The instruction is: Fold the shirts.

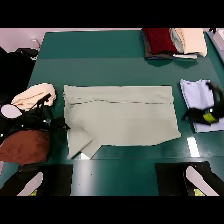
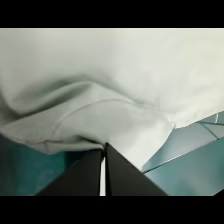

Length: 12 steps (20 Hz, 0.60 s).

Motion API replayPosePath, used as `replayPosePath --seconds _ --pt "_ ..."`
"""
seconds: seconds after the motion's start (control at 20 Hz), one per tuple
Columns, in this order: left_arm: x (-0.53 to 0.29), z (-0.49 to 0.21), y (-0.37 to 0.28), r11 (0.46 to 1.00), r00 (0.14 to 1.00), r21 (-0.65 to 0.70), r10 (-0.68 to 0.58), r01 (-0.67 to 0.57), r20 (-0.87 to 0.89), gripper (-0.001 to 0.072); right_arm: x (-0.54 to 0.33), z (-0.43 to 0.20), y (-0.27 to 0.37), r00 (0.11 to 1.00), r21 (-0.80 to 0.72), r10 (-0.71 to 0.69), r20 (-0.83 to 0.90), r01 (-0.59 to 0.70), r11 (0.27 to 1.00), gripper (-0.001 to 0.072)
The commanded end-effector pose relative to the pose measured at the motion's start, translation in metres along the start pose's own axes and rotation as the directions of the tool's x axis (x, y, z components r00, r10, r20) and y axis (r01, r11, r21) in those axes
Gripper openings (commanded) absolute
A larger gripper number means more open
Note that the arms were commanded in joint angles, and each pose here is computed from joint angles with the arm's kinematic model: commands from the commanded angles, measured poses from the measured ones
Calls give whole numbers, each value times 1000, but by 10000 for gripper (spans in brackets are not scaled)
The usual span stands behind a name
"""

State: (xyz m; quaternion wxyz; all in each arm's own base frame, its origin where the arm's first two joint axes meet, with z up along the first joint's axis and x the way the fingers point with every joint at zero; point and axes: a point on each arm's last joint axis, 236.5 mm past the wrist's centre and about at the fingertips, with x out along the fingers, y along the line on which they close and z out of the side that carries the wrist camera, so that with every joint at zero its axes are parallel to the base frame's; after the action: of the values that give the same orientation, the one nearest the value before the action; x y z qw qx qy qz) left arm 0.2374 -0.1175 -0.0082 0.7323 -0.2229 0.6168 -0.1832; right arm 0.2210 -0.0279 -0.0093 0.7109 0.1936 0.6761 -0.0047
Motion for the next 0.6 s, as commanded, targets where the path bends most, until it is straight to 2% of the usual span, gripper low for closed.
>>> replayPosePath --seconds 0.0,0.1,0.25,0.45,0.55 --pt "-12 14 -9 999 999 34 -6 5 37 27 43 -63 -20 983 179 88 -159 -58 982 584" --pt "-12 14 -9 999 999 34 -6 5 37 27 60 -69 -3 973 212 174 -151 -140 967 573" --pt "-12 14 -9 999 999 34 -6 5 37 27 76 -62 20 970 172 213 -113 -192 966 556" --pt "-12 13 -9 999 999 35 -6 5 35 27 93 -54 44 967 75 190 -171 -180 981 489" --pt "-12 11 -6 999 1000 50 10 -11 25 27 98 -49 55 964 -24 162 -210 -170 985 197"
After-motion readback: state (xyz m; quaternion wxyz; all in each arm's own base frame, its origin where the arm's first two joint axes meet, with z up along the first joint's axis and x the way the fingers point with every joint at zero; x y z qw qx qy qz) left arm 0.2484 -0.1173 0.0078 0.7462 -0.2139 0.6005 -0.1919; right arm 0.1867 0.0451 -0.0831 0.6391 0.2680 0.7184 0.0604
